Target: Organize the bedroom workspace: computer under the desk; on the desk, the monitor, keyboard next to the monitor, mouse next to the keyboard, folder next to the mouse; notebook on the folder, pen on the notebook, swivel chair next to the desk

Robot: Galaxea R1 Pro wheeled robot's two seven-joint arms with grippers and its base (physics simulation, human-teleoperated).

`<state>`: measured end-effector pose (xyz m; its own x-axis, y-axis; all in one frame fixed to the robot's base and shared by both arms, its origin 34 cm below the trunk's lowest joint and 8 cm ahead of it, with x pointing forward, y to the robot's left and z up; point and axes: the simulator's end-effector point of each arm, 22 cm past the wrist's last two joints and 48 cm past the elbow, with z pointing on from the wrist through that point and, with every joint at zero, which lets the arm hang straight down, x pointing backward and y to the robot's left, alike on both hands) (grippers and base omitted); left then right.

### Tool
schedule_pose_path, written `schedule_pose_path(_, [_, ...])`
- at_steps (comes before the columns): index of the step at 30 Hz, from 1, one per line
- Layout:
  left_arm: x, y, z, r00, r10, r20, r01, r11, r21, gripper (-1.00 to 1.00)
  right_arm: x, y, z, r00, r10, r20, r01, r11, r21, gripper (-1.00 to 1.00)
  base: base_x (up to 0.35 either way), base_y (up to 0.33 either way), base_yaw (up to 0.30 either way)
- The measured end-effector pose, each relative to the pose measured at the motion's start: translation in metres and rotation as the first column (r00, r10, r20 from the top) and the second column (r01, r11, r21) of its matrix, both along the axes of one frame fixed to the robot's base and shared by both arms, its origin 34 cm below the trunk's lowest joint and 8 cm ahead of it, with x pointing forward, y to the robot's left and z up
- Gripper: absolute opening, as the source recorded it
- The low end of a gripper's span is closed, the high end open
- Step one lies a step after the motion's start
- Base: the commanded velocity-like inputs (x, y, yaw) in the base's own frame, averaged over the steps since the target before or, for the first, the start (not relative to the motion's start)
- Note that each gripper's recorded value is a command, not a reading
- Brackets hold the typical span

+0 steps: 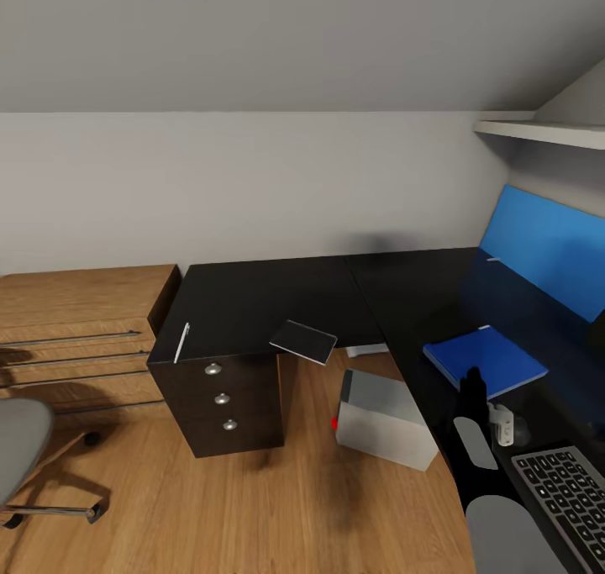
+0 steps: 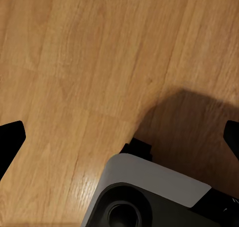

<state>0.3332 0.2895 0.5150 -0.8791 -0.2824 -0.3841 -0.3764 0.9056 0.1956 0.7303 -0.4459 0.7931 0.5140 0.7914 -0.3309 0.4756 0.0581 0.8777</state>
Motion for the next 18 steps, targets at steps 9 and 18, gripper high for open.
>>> schedule_pose_path(9, [0.0, 0.0, 0.0, 1.0, 0.0, 0.0, 0.0, 1.0, 0.0, 1.0, 0.0004, 0.001, 0.0001, 1.0, 0.002, 0.001, -0.002, 1.0, 0.001, 1.0, 0.0, 0.0, 0.0])
schedule_pose_path(18, [-0.0002, 0.0003, 0.0, 1.0, 0.002, 0.0, -0.002, 1.0, 0.0, 1.0, 0.0016, 0.0028, 0.0018, 1.0, 0.004, 0.006, -0.004, 1.0, -0.001, 1.0, 0.0, 0.0, 0.0])
